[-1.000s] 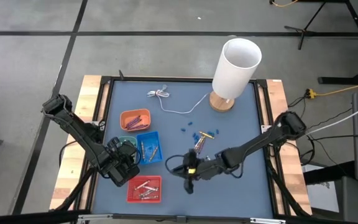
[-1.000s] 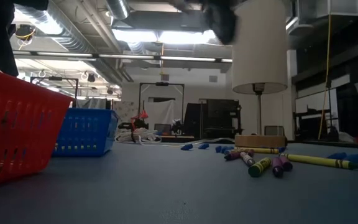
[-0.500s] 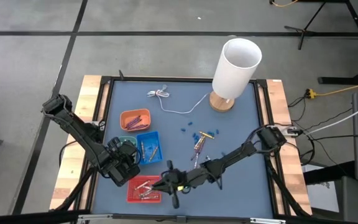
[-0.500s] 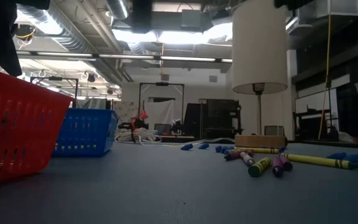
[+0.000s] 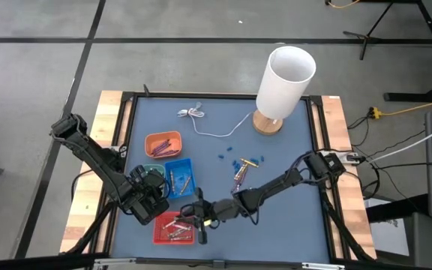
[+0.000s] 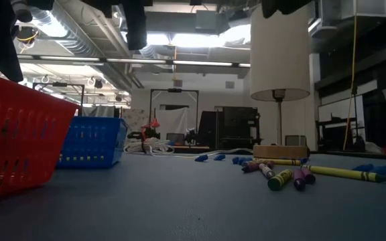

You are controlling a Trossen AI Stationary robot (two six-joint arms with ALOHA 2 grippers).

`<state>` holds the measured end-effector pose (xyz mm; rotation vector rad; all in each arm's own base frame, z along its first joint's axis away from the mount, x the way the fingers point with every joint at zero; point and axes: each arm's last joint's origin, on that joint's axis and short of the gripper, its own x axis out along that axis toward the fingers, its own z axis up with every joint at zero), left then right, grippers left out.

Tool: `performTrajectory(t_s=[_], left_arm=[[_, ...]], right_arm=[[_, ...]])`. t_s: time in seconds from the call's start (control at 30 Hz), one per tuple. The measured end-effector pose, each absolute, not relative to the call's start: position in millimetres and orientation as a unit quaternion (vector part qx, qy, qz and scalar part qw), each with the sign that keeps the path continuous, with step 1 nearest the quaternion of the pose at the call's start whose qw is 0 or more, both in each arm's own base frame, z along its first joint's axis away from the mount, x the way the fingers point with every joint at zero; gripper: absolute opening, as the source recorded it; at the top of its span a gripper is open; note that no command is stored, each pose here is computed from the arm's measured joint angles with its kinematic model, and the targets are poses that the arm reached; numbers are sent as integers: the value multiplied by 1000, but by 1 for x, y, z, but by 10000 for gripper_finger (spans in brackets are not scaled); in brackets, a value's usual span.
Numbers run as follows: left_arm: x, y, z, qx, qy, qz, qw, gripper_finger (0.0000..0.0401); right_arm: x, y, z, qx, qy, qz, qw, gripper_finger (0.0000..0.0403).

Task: Sort crayons
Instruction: Put the gray crayon into the orange basket, then put the violet crayon into the orange bin

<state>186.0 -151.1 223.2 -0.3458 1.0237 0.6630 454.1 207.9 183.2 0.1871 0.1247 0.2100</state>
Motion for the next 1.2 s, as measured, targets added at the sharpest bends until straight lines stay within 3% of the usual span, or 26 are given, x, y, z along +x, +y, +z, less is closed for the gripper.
performTrajectory(t_s=[0.2,0.47,0.63,0.93,1.2], left_arm=[[186,-151,223,-162,478,310,806,92],[186,-151,223,-162,478,310,806,92],[190,-154,224,-173,460,296,819,92],[215,-165,233,-179,351,235,889,92],[263,-148,249,-210,265,182,924,91]], right_arm=[[454,209,183,93,63,111,987,46],[454,209,183,93,61,99,989,123],[452,208,186,68,81,104,989,139],[418,201,239,3,190,97,977,140],[352,196,296,-92,272,16,958,140]])
